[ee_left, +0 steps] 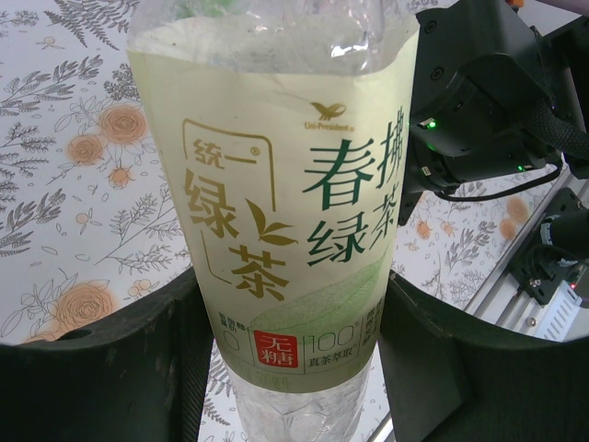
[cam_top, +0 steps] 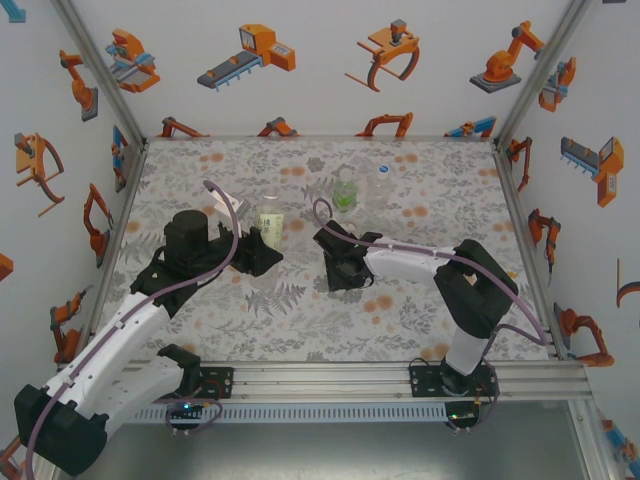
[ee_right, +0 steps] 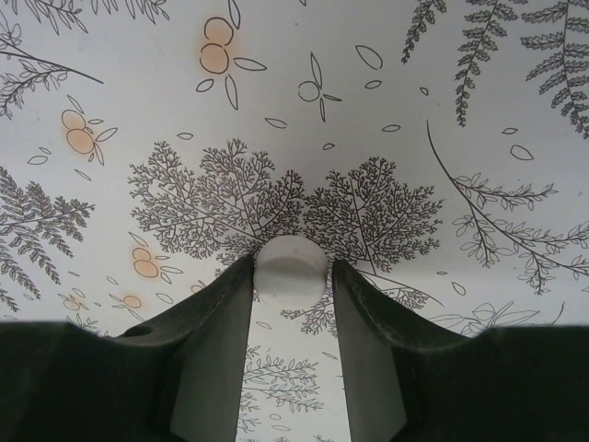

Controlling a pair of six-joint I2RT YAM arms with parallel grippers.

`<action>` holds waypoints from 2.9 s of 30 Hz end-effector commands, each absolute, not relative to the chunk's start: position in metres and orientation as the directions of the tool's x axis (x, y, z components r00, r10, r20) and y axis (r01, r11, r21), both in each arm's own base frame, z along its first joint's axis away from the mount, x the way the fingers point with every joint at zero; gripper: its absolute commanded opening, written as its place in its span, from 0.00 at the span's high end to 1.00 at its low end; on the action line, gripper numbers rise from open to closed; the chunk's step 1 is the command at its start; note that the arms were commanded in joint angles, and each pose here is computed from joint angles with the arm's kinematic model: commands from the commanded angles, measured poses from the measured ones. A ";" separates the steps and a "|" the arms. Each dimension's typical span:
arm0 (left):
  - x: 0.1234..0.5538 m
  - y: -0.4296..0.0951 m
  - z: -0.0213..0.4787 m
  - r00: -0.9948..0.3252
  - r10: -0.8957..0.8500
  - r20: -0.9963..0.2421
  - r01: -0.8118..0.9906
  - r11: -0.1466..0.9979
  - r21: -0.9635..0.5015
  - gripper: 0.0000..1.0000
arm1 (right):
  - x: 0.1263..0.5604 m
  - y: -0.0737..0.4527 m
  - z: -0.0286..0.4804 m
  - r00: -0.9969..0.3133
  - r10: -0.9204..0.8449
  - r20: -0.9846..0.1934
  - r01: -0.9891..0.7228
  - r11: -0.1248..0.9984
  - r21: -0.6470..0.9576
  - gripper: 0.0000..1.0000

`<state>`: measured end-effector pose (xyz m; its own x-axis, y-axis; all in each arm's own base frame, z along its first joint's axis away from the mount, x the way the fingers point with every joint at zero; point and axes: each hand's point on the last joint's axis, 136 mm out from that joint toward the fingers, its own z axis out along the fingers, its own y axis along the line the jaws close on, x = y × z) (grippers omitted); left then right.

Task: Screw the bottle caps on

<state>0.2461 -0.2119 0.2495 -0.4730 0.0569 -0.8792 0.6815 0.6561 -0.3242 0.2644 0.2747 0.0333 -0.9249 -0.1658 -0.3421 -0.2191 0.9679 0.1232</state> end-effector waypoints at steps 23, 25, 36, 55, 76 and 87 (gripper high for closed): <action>0.244 -0.219 0.265 -0.427 0.093 -0.899 0.738 0.611 -0.287 1.00 | 0.263 0.271 0.052 -0.912 -0.188 -0.365 -0.242 0.965 0.105 0.68; 0.239 -0.225 0.265 -0.403 0.126 -0.907 0.776 0.572 -0.265 1.00 | 0.264 0.271 0.065 -0.904 -0.179 -0.387 -0.244 0.962 0.125 0.69; 0.186 -0.268 0.254 -0.105 0.404 -0.909 0.956 0.293 0.021 1.00 | 0.262 0.272 0.189 -0.726 -0.228 -0.649 -0.465 0.857 0.220 0.72; 0.142 -0.292 0.261 0.302 0.477 -0.825 0.938 0.006 0.347 1.00 | 0.124 0.266 0.369 0.082 -0.243 -0.967 -0.979 0.161 -0.123 0.80; 0.133 -0.291 0.258 0.324 0.469 -0.821 0.939 -0.051 0.341 1.00 | 0.120 0.286 0.366 0.237 -0.279 -0.931 -0.966 0.030 -0.255 0.86; 0.126 -0.296 0.258 0.302 0.455 -0.838 0.952 -0.087 0.295 1.00 | 0.109 0.284 0.344 0.296 -0.352 -0.888 -0.955 -0.079 -0.287 1.00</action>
